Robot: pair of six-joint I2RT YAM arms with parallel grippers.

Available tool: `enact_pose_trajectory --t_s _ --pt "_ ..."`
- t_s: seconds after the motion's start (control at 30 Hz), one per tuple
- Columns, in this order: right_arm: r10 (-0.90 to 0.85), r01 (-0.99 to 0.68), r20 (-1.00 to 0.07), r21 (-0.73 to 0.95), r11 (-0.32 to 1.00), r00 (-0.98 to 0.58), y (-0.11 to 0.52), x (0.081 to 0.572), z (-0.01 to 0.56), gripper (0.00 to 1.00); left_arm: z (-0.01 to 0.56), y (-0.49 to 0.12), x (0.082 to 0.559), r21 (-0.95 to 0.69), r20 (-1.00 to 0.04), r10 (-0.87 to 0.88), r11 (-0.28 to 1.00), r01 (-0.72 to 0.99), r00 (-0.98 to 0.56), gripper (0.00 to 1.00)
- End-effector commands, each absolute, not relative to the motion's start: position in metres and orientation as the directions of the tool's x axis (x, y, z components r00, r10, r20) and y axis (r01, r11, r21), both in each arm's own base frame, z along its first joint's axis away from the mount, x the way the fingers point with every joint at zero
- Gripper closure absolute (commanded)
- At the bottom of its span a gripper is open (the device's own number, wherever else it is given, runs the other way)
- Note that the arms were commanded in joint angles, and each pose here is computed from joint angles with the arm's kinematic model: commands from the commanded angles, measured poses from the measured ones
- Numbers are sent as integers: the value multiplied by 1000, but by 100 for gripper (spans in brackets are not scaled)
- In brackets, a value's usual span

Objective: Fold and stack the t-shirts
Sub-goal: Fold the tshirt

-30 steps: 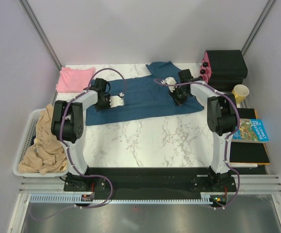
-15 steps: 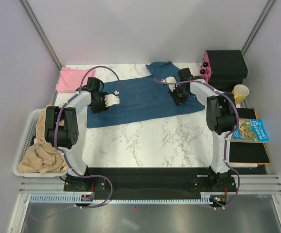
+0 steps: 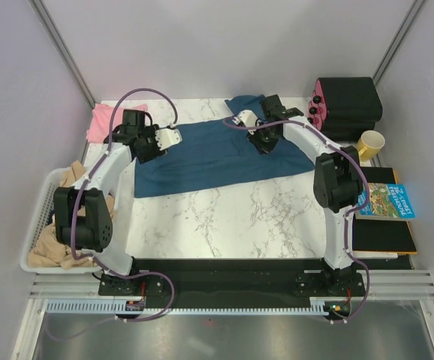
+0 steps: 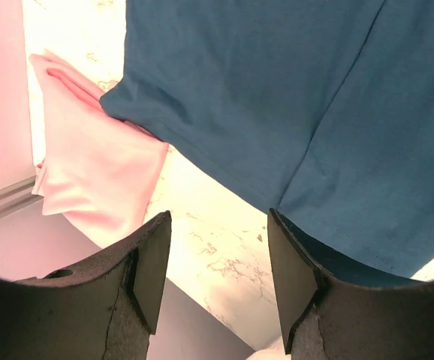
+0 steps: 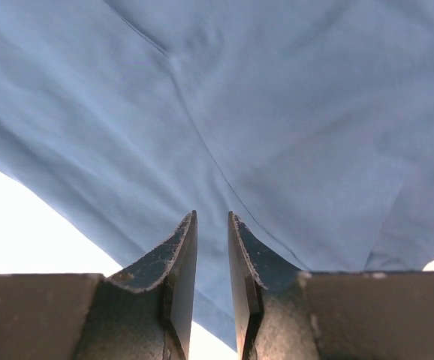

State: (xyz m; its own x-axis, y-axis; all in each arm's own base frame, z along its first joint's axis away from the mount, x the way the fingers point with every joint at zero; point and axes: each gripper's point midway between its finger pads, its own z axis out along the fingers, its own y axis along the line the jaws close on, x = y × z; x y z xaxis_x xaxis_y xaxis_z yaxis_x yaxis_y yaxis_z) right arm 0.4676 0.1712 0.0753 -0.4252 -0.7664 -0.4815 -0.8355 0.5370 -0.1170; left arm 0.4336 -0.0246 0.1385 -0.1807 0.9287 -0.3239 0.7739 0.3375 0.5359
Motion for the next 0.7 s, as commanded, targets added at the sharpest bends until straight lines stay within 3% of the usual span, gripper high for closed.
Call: enact_pose_trajectory --t_s 0.0,0.23,0.47,0.53,0.57,0.67 --pt "-793 -845 -494 -191 500 -357 178 474 102 70 150 -34 414 535 -377 913 353 768 -157 39" --pt "-842 -858 -386 -197 474 -377 148 449 72 78 118 -59 355 451 -354 934 219 865 -52 40" --pt "-798 -792 -354 -204 575 -488 95 452 65 78 83 -76 336 360 -344 938 179 915 -49 58" --pt "-828 -809 -354 -249 532 -435 89 449 80 74 83 -76 334 370 -332 943 156 916 -26 53" --pt "-846 -825 -330 -250 506 -418 84 440 76 68 83 -75 331 374 -328 945 146 916 -17 45" --pt "-898 -865 -290 -286 412 -332 77 423 82 61 77 -77 322 375 -309 951 101 922 22 42"
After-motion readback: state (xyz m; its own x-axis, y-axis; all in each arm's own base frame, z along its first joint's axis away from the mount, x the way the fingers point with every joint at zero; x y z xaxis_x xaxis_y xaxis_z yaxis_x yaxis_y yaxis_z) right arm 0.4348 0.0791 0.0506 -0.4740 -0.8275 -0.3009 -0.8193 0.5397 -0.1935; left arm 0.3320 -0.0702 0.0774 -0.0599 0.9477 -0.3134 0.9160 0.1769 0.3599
